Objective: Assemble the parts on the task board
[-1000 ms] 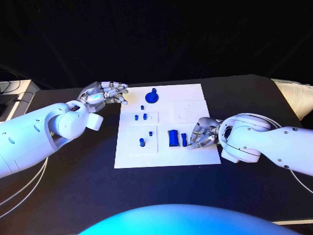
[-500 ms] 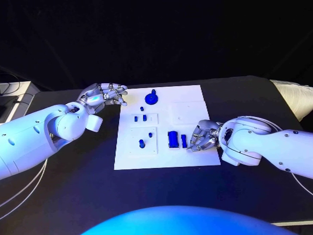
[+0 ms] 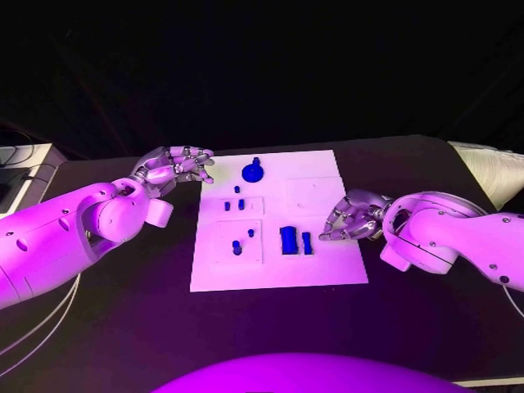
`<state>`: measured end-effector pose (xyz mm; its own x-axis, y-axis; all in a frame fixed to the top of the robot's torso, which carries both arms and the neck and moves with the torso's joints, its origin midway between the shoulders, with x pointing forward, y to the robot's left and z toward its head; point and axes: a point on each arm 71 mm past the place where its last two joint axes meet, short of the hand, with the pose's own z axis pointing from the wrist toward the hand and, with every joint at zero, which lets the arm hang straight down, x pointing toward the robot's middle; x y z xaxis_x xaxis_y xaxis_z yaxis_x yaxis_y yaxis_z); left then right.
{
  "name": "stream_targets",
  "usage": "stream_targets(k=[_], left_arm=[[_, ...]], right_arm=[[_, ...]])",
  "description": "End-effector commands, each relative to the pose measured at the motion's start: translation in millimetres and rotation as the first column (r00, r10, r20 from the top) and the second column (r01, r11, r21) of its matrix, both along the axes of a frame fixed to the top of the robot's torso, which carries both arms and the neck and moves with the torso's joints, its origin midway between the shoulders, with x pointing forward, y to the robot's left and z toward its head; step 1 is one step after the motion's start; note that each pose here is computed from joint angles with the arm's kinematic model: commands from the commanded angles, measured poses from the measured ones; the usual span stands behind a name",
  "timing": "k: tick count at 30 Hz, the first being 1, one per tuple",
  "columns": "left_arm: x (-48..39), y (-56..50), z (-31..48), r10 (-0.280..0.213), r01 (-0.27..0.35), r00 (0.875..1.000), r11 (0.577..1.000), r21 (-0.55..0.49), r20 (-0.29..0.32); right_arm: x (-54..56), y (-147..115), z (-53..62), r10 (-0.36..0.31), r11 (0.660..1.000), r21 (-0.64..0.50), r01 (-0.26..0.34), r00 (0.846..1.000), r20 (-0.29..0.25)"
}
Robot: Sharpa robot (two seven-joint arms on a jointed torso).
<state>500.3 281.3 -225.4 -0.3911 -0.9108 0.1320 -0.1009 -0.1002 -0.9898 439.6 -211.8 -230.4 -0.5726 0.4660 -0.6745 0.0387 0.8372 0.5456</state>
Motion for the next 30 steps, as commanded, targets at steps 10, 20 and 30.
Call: stream_targets(k=[10, 20, 30], left_arm=[[15.0, -1.8, -3.6, 0.211, -0.207, 0.974, 0.977, -0.051, 0.08], [26.3, -17.5, -17.8, 0.237, -0.235, 0.97, 0.971, -0.051, 0.047], [17.7, -34.3, -11.7, 0.267, -0.265, 0.962, 0.964, -0.03, 0.061]], right_arm=[[76.3, -32.1, 23.5, -0.331, 0.809, 0.576, 0.118, 0.901, 0.281], [105.6, -43.9, 7.0, -0.405, 0.797, 0.573, 0.192, 0.874, 0.27], [85.8, -25.0, 3.4, -0.45, 0.716, 0.669, 0.201, 0.865, 0.221]])
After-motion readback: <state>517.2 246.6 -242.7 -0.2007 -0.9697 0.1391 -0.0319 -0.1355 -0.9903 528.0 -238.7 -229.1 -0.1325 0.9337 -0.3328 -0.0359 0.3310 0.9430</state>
